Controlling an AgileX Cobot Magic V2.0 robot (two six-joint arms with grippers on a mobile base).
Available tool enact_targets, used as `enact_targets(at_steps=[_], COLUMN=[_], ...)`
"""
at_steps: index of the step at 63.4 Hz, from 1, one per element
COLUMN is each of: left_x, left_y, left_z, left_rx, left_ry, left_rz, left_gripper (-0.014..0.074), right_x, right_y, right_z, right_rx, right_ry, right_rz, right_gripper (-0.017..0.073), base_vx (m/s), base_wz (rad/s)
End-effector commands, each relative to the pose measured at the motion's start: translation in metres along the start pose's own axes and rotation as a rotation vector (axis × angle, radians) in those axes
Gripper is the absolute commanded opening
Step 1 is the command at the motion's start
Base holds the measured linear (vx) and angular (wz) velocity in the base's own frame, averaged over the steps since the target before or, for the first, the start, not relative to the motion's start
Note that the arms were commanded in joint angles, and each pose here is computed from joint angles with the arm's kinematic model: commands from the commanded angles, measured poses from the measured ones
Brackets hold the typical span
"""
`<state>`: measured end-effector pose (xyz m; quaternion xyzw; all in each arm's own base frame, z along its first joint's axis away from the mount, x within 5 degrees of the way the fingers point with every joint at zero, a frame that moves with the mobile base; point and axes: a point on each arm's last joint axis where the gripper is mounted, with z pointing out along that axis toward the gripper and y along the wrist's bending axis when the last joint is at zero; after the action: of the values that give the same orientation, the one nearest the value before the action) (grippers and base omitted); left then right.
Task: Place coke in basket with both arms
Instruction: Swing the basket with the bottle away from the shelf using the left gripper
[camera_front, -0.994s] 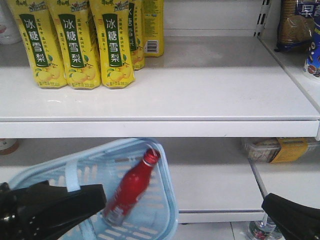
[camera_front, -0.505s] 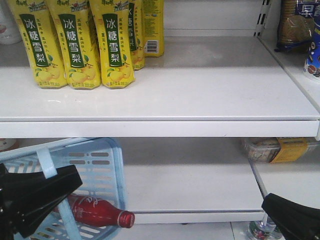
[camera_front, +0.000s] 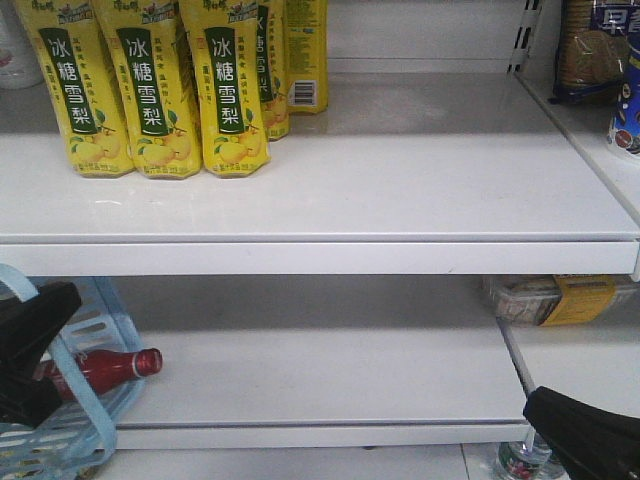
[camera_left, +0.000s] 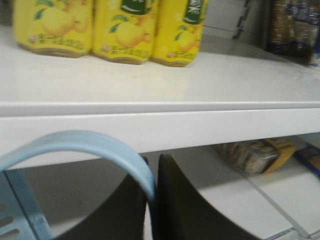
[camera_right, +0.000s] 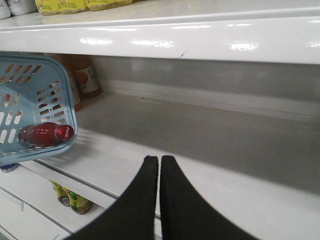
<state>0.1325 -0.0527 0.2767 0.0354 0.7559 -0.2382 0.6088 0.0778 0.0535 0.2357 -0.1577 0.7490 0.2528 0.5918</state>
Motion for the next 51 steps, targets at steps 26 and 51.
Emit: enact_targets(at_steps=[26, 51], left_x=[0.085, 0.085], left_y=[0.023, 0.027], left_z=[-0.047, -0.060], left_rx=[0.005, -0.035], left_ry=[-0.051, -0.117], left_rz=[-0.059, -0.067], left_gripper=[-0.0006, -0.0006], right_x=[-0.009, -0.009], right_y=[-0.001, -0.001], right_z=[0.000, 0.000], right_rx=[0.020, 0.019], right_ry=[-0.024, -0.023], right_rz=[-0.047, -0.048], right_gripper=[-0.0005, -0.0005], base_vx=[0.00, 0.00], base_wz=[0.00, 0.00])
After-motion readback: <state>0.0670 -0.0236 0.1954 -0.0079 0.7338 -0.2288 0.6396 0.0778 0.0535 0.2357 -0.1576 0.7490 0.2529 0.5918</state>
